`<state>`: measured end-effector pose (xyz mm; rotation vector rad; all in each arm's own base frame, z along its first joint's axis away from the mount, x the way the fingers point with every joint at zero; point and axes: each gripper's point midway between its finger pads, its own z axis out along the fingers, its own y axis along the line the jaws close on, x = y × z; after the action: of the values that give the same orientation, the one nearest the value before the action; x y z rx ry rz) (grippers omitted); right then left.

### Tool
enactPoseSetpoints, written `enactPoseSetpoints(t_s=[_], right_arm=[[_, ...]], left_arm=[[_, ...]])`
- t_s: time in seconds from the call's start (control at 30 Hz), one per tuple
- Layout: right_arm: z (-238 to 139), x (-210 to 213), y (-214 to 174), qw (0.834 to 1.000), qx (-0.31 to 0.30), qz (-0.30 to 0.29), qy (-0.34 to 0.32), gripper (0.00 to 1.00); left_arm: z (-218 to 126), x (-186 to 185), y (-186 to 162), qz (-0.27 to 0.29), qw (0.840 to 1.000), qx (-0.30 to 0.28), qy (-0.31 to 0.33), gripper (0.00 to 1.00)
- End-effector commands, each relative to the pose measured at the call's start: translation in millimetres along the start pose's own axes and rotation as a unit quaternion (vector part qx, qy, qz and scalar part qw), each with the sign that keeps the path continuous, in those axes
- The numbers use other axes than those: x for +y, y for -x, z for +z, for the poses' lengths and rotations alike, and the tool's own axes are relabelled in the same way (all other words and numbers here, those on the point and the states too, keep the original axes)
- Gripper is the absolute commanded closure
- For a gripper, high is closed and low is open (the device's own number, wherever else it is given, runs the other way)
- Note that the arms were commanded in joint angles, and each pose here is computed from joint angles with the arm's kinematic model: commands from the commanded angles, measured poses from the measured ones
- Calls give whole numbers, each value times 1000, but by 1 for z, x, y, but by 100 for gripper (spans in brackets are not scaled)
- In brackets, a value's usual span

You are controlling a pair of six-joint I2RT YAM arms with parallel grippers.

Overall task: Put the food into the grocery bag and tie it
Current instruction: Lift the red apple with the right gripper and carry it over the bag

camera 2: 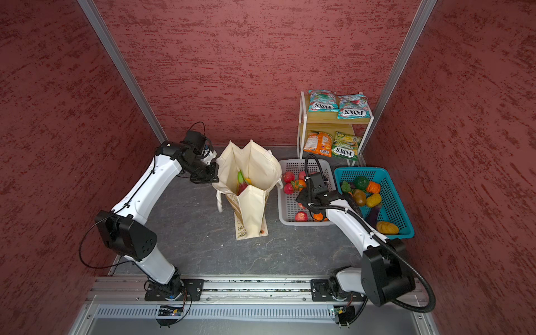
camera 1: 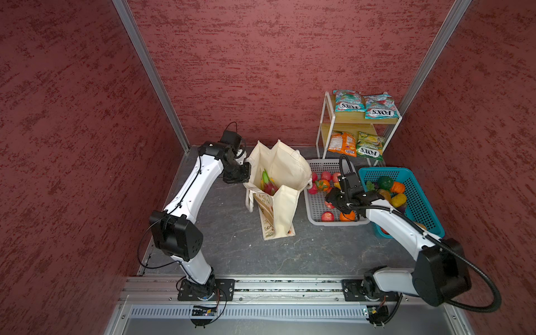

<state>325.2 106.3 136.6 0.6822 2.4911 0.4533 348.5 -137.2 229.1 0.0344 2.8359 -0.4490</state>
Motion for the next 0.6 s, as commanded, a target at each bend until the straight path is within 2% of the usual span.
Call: enactPoseSetpoints(t_s=[0.0, 0.13, 0.33, 0.57], right_arm=[[-32, 18, 15, 998, -21, -47, 28, 43], [-69, 44, 44, 991, -75, -89, 59, 43], [-119, 95, 93, 973, -152, -135, 111, 45], [-166, 173, 132, 946, -198, -165, 199, 46]], left_arm=[[3, -5, 8, 7, 1000, -12, -7, 100], [3, -6, 11, 8, 1000, -12, -7, 100], [5, -9, 12, 12, 1000, -9, -7, 100], [4, -12, 14, 15, 1000, -10, -7, 100]])
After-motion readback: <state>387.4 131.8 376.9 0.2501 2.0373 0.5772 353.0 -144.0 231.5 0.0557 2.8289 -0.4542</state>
